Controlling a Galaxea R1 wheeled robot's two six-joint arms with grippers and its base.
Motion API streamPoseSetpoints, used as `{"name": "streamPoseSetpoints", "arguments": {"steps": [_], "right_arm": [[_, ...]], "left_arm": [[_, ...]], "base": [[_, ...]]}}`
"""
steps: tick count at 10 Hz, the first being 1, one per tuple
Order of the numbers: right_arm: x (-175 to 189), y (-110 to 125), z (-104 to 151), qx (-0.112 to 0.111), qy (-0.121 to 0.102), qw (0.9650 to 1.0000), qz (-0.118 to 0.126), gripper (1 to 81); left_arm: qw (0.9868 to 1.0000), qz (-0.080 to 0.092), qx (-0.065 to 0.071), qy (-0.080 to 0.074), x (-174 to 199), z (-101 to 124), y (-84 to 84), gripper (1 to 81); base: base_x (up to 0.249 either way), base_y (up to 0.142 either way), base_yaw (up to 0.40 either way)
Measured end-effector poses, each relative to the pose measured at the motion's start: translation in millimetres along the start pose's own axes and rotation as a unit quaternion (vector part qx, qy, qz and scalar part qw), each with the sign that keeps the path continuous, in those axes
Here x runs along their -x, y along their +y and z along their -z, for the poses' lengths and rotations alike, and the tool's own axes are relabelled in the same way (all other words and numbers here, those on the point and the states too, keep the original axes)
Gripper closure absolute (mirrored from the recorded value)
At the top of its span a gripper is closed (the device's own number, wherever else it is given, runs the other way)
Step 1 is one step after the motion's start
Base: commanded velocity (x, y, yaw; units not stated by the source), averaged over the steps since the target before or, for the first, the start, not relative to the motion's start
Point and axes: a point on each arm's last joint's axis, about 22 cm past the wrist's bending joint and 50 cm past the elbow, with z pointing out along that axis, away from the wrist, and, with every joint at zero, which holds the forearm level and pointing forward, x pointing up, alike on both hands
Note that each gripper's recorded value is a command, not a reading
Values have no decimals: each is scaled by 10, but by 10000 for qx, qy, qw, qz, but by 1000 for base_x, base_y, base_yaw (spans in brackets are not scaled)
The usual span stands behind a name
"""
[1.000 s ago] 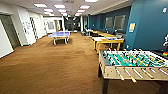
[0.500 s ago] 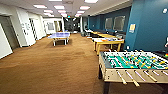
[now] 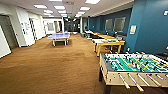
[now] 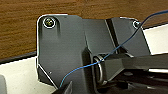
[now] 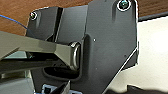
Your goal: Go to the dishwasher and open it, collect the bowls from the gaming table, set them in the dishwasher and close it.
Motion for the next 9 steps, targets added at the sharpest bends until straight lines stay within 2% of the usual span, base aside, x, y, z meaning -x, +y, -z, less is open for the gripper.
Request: {"name": "streamPoseSetpoints", "arguments": {"steps": [1,2,4,7,9], "right_arm": [[0,-84,-20,-61,-20,10000,-4,10],[-92,-65,-21,-50,39,10000,15,10],[-187,100,19,63,84,9999,40,10],[-147,12,-4,5,52,10000,31,10],[-168,41,3,23,65,10000,36,10]], "left_arm": [[10000,1,-27,-13,9,10,-36,10],[10000,-11,-31,29,-50,4,-42,10],[9999,-8,73,78,-123,-40,104,10],[10000,-6,34,51,-93,-28,57,10],[10000,-4,38,56,-86,-27,61,10]], "base": [[138,0,0],[142,0,0],[143,0,0],[143,0,0],[143,0,0]]}}
